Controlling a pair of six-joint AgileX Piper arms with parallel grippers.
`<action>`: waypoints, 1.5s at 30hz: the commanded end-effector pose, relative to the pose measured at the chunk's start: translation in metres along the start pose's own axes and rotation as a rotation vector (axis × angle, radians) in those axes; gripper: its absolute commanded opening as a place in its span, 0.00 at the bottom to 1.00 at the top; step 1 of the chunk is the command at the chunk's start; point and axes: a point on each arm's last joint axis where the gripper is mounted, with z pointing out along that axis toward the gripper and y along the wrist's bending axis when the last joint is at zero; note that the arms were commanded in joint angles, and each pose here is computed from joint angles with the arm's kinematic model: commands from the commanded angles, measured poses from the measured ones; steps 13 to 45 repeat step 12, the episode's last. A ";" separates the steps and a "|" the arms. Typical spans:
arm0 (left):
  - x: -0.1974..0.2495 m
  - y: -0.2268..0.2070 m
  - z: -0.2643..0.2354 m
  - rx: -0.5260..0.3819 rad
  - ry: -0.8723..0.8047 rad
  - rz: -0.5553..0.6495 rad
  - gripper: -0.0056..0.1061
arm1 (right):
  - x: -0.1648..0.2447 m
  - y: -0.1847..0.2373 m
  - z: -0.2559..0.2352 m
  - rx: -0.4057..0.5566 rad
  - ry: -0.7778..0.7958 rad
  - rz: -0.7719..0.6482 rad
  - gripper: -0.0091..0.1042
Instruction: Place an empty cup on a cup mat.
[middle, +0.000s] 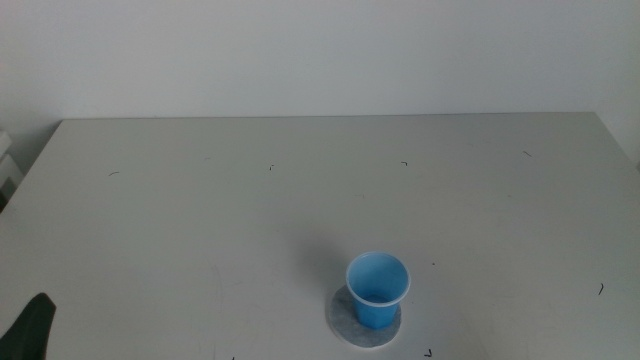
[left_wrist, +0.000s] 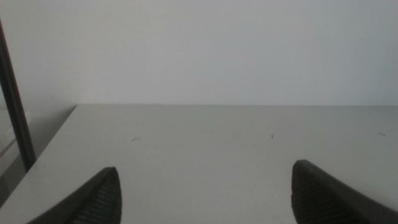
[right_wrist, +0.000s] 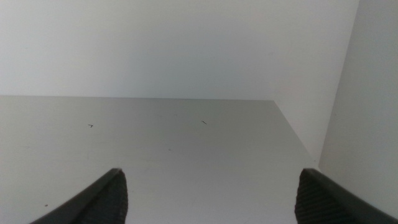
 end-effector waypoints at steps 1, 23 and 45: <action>0.003 0.003 -0.002 -0.019 -0.133 -0.017 0.99 | -0.011 0.000 -0.003 -0.003 -0.107 -0.019 0.91; 0.007 0.002 -0.005 -0.023 -0.108 0.249 0.99 | -0.011 0.000 -0.003 -0.002 -0.107 -0.019 0.91; 0.007 0.002 -0.005 -0.023 -0.108 0.249 0.99 | -0.011 0.000 -0.003 -0.002 -0.107 -0.019 0.91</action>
